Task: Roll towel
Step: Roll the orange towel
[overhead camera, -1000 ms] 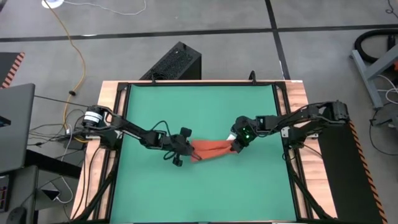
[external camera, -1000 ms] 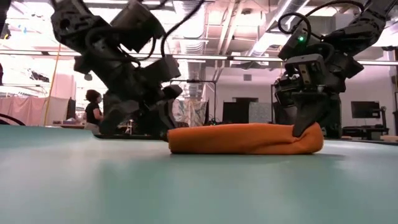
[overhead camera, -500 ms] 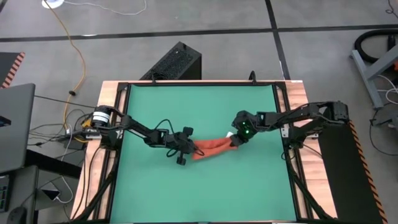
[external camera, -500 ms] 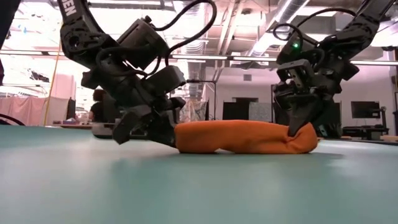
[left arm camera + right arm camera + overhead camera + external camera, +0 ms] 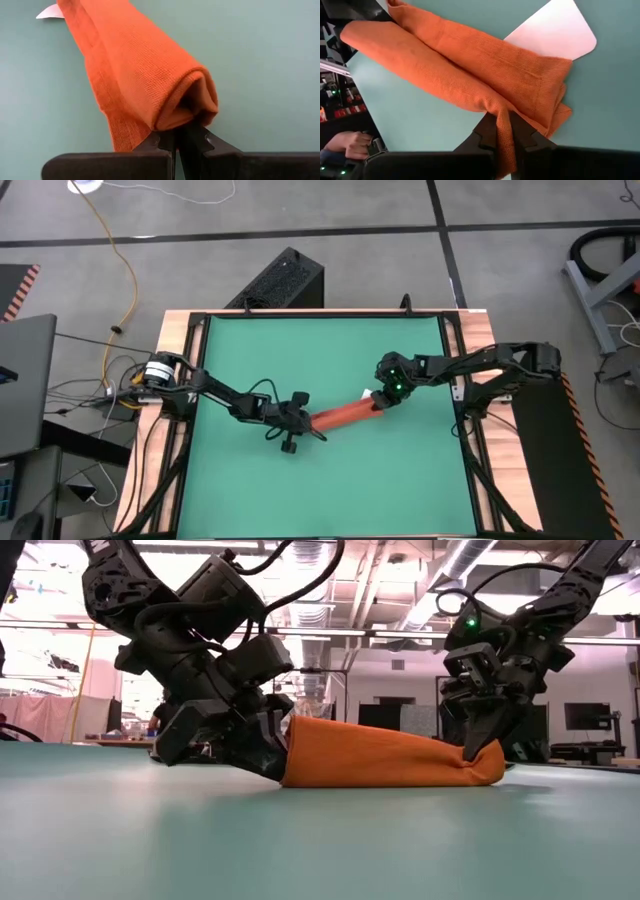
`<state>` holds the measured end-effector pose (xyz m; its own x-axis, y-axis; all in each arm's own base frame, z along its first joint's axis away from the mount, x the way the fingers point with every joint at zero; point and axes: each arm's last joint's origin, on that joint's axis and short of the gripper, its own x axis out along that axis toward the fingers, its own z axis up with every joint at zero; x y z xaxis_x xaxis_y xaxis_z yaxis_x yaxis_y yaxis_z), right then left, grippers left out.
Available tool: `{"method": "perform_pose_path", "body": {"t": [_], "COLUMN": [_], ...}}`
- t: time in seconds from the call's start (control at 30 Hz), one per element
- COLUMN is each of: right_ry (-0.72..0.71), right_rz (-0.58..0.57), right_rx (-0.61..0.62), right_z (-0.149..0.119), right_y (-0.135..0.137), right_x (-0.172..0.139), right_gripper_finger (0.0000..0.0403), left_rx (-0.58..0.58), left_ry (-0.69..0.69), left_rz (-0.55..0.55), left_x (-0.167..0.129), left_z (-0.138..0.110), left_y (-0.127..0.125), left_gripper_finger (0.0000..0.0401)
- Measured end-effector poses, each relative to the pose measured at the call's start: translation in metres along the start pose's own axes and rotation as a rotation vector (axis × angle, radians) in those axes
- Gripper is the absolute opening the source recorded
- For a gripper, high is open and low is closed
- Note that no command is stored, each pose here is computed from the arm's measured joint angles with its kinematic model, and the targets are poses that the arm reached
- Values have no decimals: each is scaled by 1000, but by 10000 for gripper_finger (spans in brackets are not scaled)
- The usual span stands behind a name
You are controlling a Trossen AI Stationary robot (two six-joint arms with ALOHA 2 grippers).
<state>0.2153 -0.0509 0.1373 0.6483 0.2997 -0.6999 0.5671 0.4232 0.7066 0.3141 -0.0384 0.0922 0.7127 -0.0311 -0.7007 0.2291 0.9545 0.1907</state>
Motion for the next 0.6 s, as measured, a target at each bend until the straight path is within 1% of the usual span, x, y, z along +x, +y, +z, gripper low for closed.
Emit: {"method": "perform_pose_path", "body": {"t": [0.1,0.2,0.3,0.4,0.5,0.6], "right_ry": [-2,-4,-3,-7,-11,-14], "right_rz": [-1,1,-11,-13,-16,2], "right_rx": [-6,-19,-27,-40,-62,-89], "right_z": [0,0,0,0,-1,-3], "right_y": [0,0,-1,-1,1,5], "right_x": [0,0,0,0,1,3], "right_gripper_finger": [28,28,28,28,28,28], "left_rx": [8,29,51,60,84,133], "left_ry": [17,60,85,77,59,53], "left_rz": [17,51,105,154,248,351], "left_x": [-6,-19,-37,-55,-70,-74], "left_z": [3,7,15,22,30,33], "left_y": [-1,-5,-10,-14,-18,-20], "left_gripper_finger": [0,0,0,0,0,0]}}
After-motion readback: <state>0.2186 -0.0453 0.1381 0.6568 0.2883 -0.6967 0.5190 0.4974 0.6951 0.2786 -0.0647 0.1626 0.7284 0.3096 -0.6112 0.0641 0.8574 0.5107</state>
